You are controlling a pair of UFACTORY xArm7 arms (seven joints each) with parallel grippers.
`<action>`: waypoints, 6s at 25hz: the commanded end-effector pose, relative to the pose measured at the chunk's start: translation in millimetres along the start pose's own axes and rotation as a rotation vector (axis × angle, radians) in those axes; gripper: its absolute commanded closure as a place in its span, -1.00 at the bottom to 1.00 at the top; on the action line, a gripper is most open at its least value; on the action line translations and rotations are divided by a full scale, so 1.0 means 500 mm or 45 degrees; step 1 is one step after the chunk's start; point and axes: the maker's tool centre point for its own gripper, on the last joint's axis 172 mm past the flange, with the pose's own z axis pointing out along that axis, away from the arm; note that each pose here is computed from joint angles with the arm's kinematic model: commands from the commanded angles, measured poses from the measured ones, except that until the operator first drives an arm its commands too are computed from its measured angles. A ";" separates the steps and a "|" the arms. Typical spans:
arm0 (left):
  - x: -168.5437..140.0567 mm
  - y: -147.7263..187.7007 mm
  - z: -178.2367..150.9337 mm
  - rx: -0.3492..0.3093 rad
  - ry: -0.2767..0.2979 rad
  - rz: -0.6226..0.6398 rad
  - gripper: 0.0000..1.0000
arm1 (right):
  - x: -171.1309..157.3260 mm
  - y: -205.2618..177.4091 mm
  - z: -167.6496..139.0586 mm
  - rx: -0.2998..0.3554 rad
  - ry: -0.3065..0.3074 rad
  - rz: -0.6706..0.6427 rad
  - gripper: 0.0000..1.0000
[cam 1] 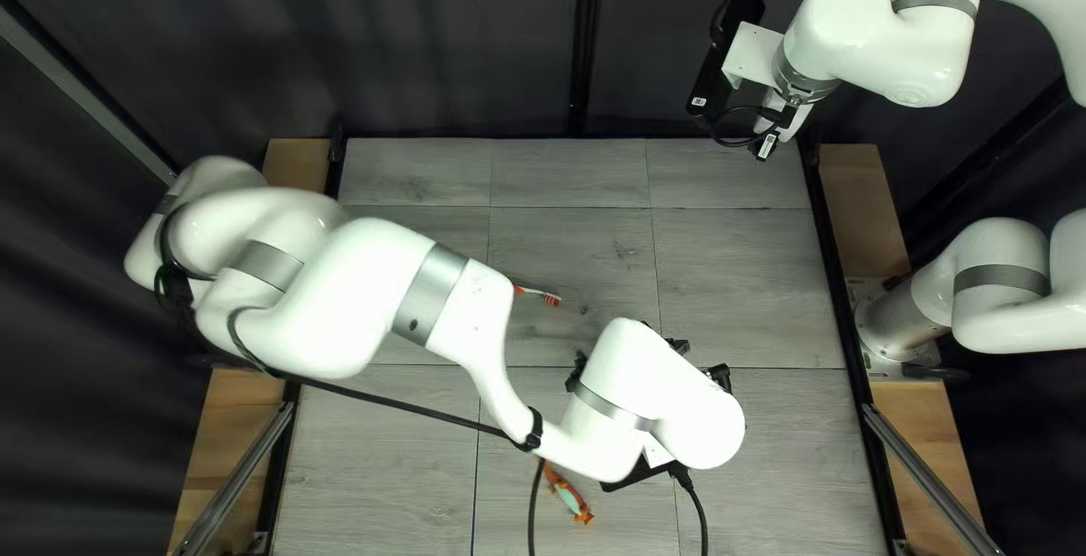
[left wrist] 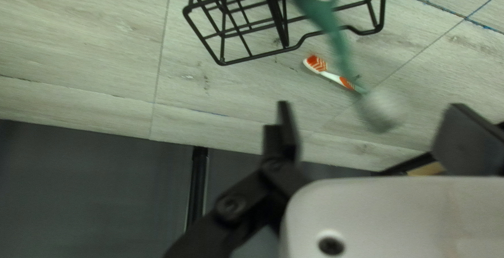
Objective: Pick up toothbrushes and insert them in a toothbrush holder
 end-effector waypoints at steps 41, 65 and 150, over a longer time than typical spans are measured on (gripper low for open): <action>-0.053 -0.068 0.034 0.267 -0.101 -0.348 -1.00 | 0.000 0.000 0.000 0.000 0.000 0.000 -1.00; -0.109 0.014 -0.076 0.390 0.094 -0.382 -1.00 | 0.000 0.000 0.000 0.000 0.000 0.000 -1.00; -0.170 0.135 0.445 -0.305 0.449 -1.352 0.40 | 0.000 0.000 0.000 0.000 0.000 0.000 -1.00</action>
